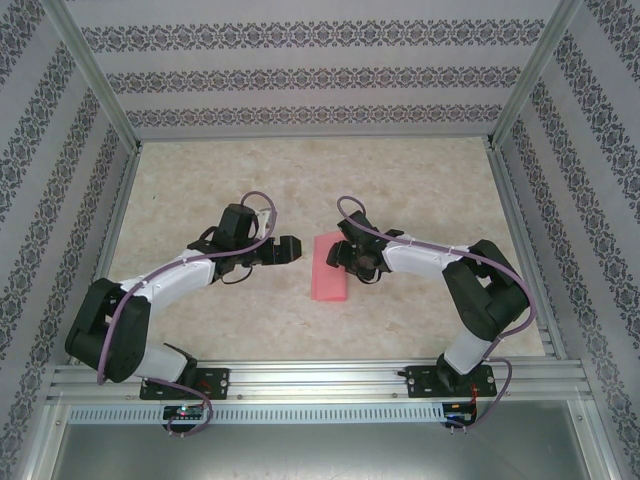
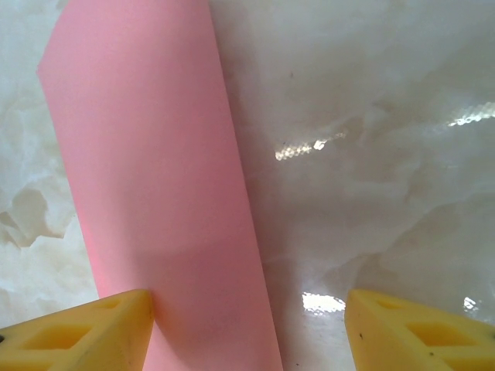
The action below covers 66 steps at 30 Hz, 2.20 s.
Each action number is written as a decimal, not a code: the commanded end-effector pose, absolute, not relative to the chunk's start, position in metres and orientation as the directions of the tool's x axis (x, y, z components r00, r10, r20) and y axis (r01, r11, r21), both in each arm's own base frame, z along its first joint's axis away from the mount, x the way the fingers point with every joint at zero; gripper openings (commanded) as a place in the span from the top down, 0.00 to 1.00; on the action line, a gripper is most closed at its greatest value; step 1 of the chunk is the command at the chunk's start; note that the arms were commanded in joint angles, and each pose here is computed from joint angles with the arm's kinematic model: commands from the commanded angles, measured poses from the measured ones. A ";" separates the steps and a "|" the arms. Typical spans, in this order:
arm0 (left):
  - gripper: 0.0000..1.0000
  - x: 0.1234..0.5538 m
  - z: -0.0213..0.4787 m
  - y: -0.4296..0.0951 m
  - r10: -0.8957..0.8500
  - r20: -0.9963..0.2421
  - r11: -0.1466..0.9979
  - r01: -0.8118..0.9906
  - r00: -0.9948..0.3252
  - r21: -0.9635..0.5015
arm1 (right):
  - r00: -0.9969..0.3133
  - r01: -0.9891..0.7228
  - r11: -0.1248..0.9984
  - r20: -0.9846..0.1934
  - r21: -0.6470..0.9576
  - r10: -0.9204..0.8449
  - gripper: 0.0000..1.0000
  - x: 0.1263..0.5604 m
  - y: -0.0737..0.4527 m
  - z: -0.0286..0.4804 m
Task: Fold a paper plane with a square sheet of paper (pick it up from the middle)
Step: Fold the square sheet of paper in half at the center of the table.
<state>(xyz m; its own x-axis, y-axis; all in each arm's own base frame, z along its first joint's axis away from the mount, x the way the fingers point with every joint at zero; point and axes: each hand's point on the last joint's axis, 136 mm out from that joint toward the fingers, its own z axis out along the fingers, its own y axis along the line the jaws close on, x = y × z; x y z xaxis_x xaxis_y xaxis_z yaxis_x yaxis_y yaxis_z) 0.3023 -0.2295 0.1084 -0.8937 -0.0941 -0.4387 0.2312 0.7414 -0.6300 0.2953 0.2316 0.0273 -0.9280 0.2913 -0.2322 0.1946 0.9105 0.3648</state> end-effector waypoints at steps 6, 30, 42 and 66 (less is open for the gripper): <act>0.10 0.307 0.118 -0.247 -0.075 -0.454 0.713 0.271 -0.888 -0.647 | -0.924 0.187 0.905 -0.244 0.382 0.293 0.31 0.304 0.233 0.028; 0.10 0.307 0.115 -0.250 -0.056 -0.451 0.714 0.280 -0.891 -0.642 | -0.961 0.147 0.951 -0.187 0.272 0.202 0.16 0.296 0.232 0.004; 0.17 0.306 0.110 -0.251 -0.048 -0.435 0.715 0.273 -0.899 -0.644 | -0.973 0.149 0.973 -0.152 0.175 0.176 0.17 0.289 0.220 -0.015; 0.50 0.309 0.085 -0.271 -0.052 -0.322 0.722 0.187 -0.945 -0.666 | -0.966 0.202 0.967 -0.132 0.153 0.222 0.19 0.283 0.210 -0.032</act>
